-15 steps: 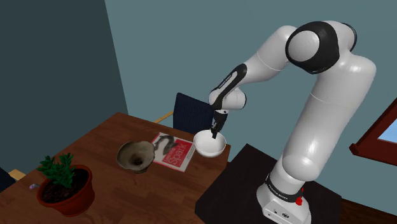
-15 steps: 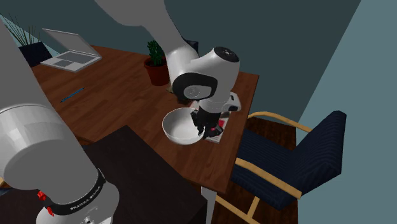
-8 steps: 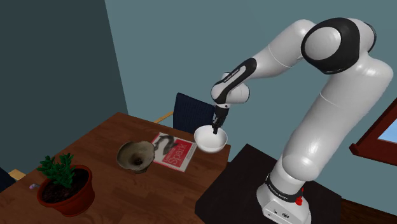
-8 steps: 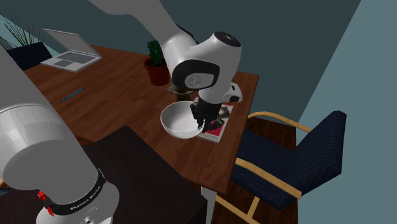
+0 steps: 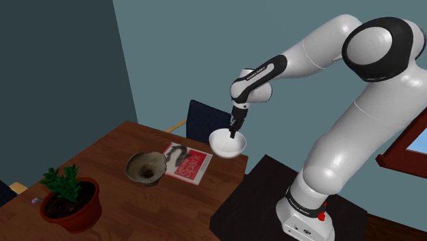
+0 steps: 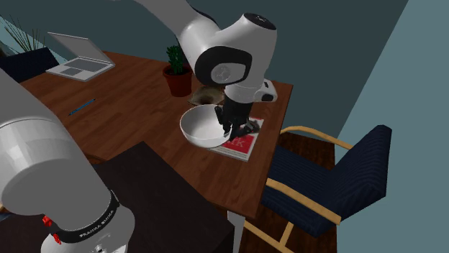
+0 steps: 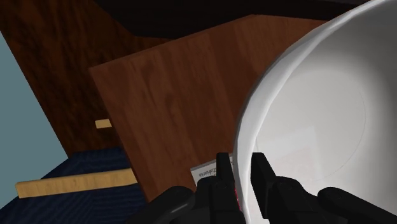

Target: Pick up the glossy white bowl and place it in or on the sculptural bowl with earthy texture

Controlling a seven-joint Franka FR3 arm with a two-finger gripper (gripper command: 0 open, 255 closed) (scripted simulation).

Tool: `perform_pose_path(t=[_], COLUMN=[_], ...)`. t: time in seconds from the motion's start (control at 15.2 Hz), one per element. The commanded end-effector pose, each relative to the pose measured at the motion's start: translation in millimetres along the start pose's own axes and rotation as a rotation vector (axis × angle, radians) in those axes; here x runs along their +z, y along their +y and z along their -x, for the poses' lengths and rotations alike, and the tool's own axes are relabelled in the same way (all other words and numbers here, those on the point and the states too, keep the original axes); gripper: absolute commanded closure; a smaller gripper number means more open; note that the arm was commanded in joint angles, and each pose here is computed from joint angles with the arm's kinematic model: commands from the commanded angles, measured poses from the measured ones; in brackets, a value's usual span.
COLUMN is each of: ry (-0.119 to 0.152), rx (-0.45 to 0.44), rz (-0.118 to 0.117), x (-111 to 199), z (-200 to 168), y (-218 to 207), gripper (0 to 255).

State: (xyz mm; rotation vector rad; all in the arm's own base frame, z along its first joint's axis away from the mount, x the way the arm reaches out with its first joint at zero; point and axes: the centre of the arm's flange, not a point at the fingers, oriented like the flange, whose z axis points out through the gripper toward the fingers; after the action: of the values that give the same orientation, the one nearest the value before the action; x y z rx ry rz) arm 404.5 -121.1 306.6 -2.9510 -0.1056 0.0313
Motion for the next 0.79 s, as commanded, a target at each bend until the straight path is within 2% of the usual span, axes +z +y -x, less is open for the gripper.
perform_pose_path(t=[0.0,0.13,0.73], ry=[0.000,0.000,0.000], rx=[0.000,0.000,0.000], rz=[0.000,0.000,0.000], x=[-11,-21,-12], z=[0,0,-86], y=[-2,-4,-85], gripper=[255,255,255])
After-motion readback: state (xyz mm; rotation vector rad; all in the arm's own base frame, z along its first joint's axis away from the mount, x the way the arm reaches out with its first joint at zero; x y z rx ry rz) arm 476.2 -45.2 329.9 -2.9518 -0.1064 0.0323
